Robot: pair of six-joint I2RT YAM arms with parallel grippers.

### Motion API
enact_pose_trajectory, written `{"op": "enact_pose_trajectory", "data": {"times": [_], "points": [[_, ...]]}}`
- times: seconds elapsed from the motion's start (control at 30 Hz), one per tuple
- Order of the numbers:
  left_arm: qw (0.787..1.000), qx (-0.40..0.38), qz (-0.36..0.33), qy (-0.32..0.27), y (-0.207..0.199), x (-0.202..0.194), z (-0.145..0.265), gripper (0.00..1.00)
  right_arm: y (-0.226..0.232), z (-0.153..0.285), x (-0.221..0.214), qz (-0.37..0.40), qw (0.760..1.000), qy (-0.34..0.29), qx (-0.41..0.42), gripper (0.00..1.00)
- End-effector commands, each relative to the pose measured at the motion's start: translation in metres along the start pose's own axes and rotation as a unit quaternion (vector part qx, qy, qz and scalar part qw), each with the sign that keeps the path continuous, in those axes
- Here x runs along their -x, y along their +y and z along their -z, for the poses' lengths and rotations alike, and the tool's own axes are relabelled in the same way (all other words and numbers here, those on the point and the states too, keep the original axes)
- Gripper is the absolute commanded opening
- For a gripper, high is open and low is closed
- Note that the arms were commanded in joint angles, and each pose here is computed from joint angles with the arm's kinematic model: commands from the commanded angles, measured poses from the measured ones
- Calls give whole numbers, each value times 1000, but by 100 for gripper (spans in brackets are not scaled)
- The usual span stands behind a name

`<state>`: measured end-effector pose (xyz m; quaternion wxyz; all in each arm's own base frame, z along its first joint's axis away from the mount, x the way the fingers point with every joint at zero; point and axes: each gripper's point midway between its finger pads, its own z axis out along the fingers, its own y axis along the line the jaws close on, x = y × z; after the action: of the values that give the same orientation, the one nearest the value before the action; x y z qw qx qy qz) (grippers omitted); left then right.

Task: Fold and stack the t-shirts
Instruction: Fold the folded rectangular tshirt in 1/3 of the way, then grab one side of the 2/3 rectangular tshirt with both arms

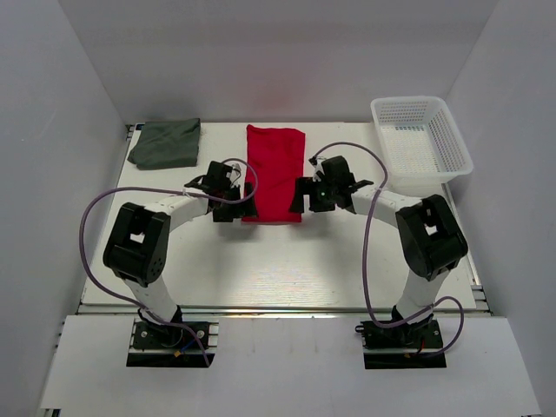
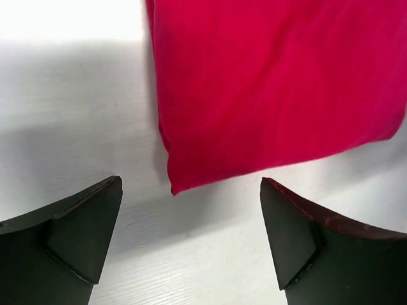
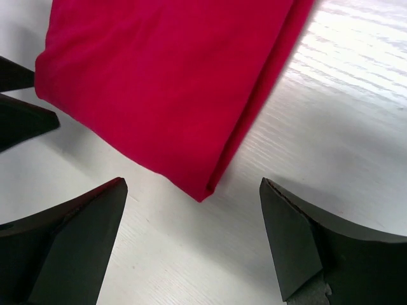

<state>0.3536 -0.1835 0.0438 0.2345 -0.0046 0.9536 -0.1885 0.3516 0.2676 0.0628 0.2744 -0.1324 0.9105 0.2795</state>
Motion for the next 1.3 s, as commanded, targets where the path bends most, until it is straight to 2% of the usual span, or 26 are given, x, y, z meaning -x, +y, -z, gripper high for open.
{"op": "enact_pose_trajectory", "data": {"times": [0.0, 0.3, 0.4, 0.43, 0.53, 0.57, 0.7, 0.77, 0.87, 0.97, 1.0, 1.17, 1.23, 1.27], "points": [[998, -49, -26, -39, -21, 15, 8, 100, 17, -7, 10, -14, 999, -14, 46, 90], [997, -63, -46, -18, -21, 10, -13, 100, 1, -21, -3, -37, 999, -2, 27, 90], [997, -58, -48, -7, -16, 0, -15, 87, -1, -27, -15, -43, 998, 15, 30, 90], [997, -58, -53, -7, -15, 0, -15, 84, -1, -26, -16, -44, 998, 17, 33, 85], [997, -60, -51, 2, -11, -13, -19, 74, -4, -28, -23, -46, 998, 25, 32, 76], [997, -64, -51, 4, -12, -13, -18, 66, -5, -28, -29, -50, 998, 31, 29, 69], [996, -70, -48, 19, -12, -21, -24, 46, -8, -31, -39, -55, 997, 45, 30, 48], [996, -70, -48, 19, -12, -21, -24, 41, -8, -31, -44, -58, 996, 53, 31, 37], [996, -70, -46, 30, -9, -31, -25, 32, -8, -29, -48, -59, 996, 53, 34, 28], [996, -76, -50, 17, -13, -23, -20, 7, -9, -28, -51, -57, 997, 51, 33, 0], [996, -76, -50, 17, -14, -25, -15, 0, -6, -26, -46, -53, 997, 44, 38, 0], [995, -83, -60, 16, -23, -34, 12, 0, 9, -2, -48, -38, 997, 44, 56, 0], [994, -85, -54, 30, -26, -46, 24, 0, 7, 7, -66, -45, 996, 59, 51, 0], [992, -100, -50, 55, -32, -62, 32, 0, 13, 24, -69, -46, 995, 67, 51, 0]]}}
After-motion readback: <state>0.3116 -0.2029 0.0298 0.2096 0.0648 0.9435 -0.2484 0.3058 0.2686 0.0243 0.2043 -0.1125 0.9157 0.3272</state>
